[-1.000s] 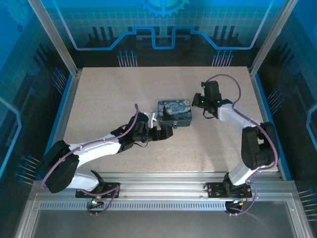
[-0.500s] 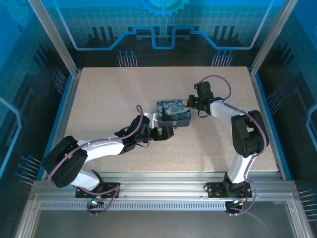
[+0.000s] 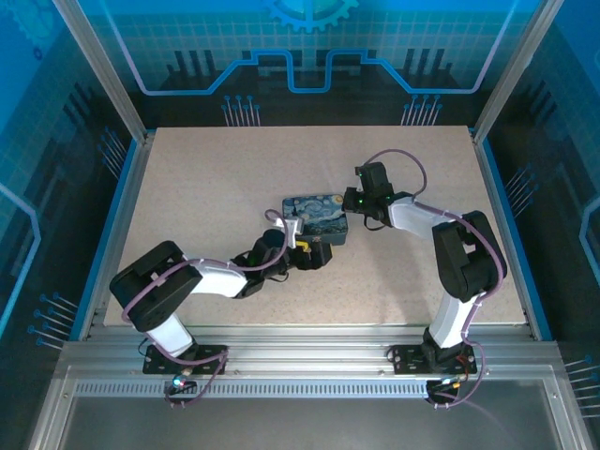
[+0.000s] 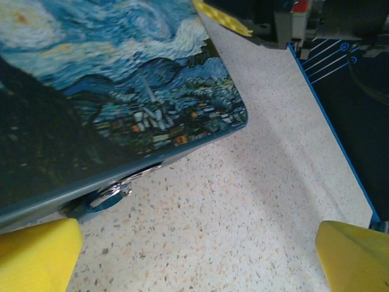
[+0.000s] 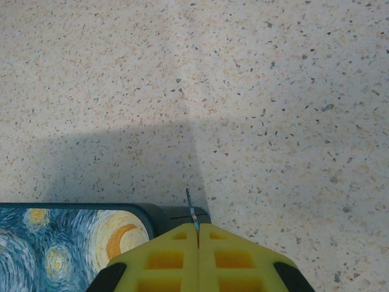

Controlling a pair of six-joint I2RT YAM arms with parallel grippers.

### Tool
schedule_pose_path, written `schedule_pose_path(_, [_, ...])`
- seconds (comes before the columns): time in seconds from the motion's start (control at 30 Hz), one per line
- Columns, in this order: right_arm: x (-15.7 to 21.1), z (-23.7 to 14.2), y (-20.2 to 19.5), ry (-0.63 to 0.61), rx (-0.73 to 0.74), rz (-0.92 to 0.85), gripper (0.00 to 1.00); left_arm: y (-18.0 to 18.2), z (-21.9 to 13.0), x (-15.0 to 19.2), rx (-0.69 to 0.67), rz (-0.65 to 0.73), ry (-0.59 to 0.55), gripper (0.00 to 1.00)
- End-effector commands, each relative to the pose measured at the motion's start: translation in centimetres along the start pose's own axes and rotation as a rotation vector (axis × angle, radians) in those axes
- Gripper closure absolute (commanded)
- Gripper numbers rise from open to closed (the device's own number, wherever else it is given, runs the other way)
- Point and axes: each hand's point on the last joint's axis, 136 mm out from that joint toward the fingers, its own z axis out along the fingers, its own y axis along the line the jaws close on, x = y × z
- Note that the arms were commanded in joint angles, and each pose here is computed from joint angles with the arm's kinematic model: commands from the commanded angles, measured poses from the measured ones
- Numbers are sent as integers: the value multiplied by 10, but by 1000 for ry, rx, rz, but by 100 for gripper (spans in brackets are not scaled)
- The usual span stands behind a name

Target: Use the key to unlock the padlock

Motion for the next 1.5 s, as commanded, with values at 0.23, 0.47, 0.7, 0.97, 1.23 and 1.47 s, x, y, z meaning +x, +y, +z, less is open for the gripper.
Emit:
schedule_pose_path(0.23, [17,-2,8,37,-21,-6,100,4,14,-4,3,110,-91,1])
schedule_pose_path(0.47, [17,-2,11,35,-26,-15,100,17,17,-1,-32,152,-123,1])
schedule_pose_path(0.7, [17,-2,12,31,-33,-19,100,35,17,2,-107,173,-127,1])
schedule_pose_path(0.97, [16,-2,15,31,-41,-23,100,34,26,13,-60,197,-52,7])
schedule_pose_path(1.23, [14,-5,17,30,-44,-32,100,20,22,2,97,168,-19,21])
schedule_pose_path(1.47, [13,-6,18,29,-47,-33,100,17,25,-5,166,138,-8,32])
